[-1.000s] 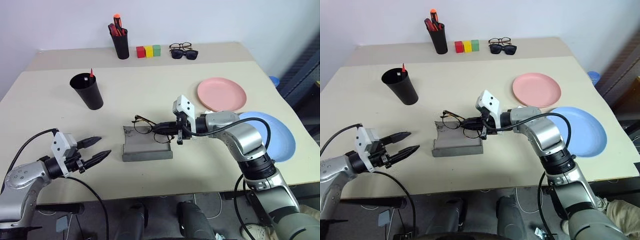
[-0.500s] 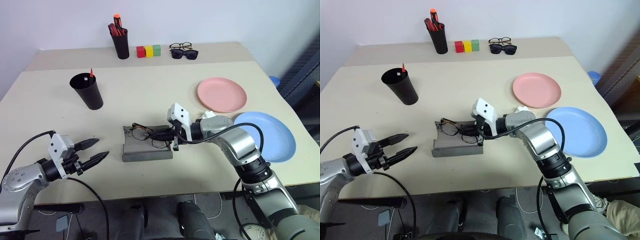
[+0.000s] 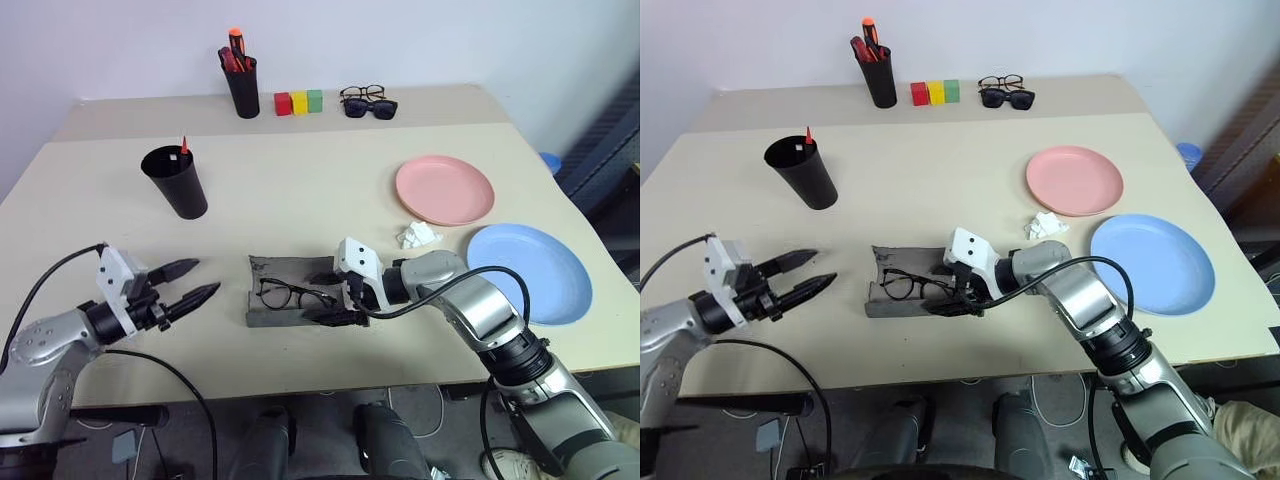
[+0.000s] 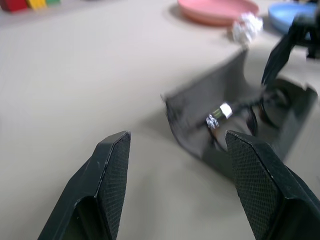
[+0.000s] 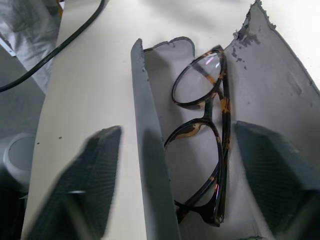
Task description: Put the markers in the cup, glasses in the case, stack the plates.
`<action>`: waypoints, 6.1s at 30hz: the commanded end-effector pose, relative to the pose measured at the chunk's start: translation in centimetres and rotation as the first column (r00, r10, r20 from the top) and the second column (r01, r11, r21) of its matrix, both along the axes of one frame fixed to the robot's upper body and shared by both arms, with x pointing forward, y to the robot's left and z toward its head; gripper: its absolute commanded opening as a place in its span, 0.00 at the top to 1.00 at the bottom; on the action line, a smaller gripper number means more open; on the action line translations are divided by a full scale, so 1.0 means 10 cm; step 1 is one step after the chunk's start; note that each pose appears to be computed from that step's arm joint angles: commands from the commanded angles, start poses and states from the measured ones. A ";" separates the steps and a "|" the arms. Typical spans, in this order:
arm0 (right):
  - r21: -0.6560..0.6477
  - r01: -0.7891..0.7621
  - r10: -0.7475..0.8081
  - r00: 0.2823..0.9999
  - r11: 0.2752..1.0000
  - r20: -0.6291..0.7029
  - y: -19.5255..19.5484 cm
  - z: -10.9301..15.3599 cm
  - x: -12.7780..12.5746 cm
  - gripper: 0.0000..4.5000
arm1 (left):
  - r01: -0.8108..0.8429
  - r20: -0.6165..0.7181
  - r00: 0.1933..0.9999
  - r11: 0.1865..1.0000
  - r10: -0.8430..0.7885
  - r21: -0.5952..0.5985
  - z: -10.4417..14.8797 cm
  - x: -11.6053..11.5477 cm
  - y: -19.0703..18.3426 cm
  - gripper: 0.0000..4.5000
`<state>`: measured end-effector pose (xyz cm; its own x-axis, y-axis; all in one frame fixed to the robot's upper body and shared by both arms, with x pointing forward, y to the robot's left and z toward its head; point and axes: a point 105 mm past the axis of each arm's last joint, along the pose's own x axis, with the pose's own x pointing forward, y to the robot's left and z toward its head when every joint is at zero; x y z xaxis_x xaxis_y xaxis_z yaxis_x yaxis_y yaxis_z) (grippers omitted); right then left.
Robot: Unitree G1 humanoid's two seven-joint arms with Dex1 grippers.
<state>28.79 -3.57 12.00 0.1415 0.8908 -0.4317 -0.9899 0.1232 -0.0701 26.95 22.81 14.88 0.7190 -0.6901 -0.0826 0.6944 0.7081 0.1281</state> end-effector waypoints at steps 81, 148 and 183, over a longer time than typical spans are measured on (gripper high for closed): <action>0.046 0.877 -0.868 0.465 0.479 0.174 -2.13 -0.17 -0.07 0.22 | 0.680 -0.143 0.733 0.713 -0.665 0.169 0.35 0.48 -1.96 0.00; 0.252 0.672 -0.700 0.713 0.697 0.033 -1.51 0.46 0.64 0.23 | 0.398 -0.165 0.909 0.914 -0.382 0.075 0.26 0.46 -1.42 0.00; 0.464 0.680 -0.820 0.519 0.567 0.242 -1.79 0.92 1.24 1.00 | 0.281 -0.141 0.953 0.957 -0.269 0.070 0.30 0.47 -1.19 0.00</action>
